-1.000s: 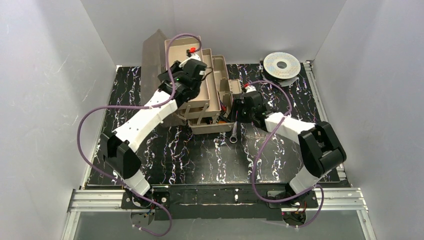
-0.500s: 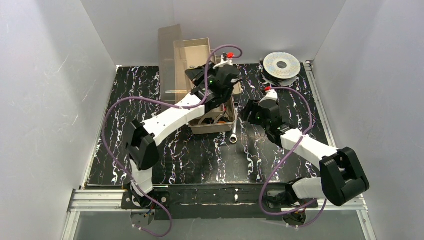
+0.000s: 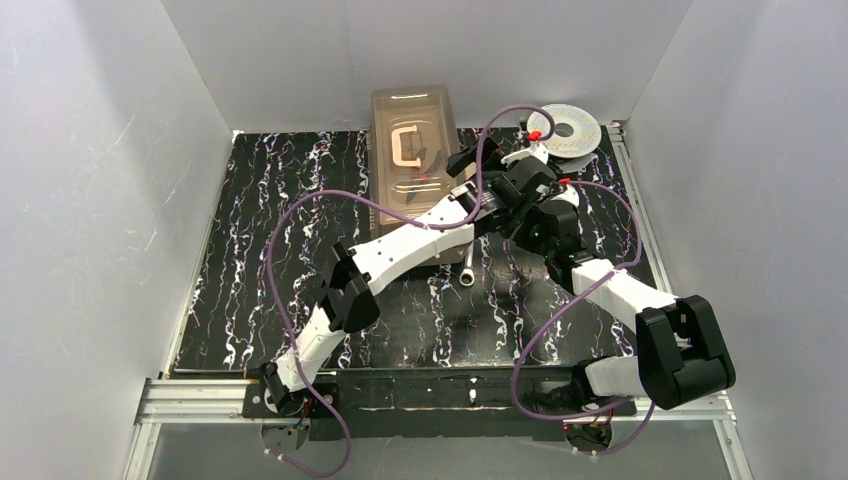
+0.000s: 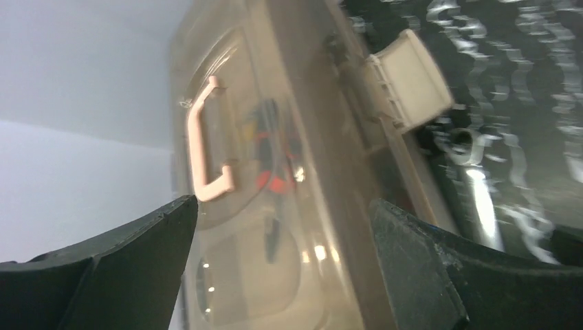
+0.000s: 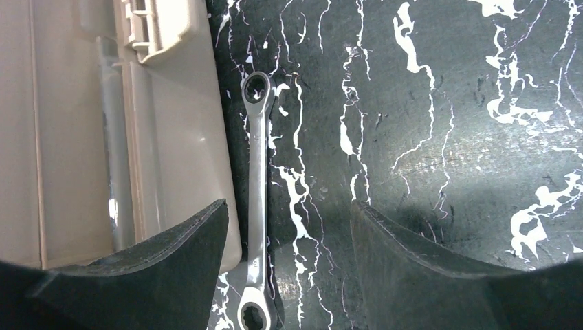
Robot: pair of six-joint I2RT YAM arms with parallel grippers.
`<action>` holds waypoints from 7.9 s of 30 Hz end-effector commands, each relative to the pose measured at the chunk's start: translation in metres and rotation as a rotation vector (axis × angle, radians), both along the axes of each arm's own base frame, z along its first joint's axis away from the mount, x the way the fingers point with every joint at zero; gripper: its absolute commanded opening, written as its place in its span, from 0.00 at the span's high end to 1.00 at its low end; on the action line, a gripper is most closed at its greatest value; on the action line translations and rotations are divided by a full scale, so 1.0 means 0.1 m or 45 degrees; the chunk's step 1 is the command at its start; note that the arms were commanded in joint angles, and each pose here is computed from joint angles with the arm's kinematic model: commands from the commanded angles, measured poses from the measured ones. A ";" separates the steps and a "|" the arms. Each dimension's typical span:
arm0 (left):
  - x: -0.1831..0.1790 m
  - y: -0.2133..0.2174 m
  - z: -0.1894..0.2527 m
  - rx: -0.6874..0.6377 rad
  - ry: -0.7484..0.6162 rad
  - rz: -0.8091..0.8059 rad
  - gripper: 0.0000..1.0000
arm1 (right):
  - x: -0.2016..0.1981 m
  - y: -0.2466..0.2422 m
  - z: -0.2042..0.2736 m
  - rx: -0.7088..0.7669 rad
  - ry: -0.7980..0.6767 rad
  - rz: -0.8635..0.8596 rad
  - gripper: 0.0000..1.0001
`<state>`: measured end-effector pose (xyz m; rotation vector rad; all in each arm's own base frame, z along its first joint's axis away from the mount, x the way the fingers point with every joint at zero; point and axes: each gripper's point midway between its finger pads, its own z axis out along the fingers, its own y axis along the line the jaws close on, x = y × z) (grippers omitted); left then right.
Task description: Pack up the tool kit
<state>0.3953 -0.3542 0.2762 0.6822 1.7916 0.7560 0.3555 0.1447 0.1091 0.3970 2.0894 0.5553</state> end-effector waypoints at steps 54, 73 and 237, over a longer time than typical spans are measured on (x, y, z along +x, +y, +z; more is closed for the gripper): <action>-0.05 1.95 0.26 -1.710 0.468 0.033 0.02 | 0.42 0.29 0.23 0.105 0.101 0.216 0.46; 0.79 1.52 -0.06 -1.788 0.684 -0.088 0.02 | 1.39 0.64 -0.19 0.735 0.471 0.428 0.99; 0.04 2.69 0.43 -1.666 0.044 0.267 0.02 | 0.67 0.02 1.49 -0.046 -0.170 0.275 0.97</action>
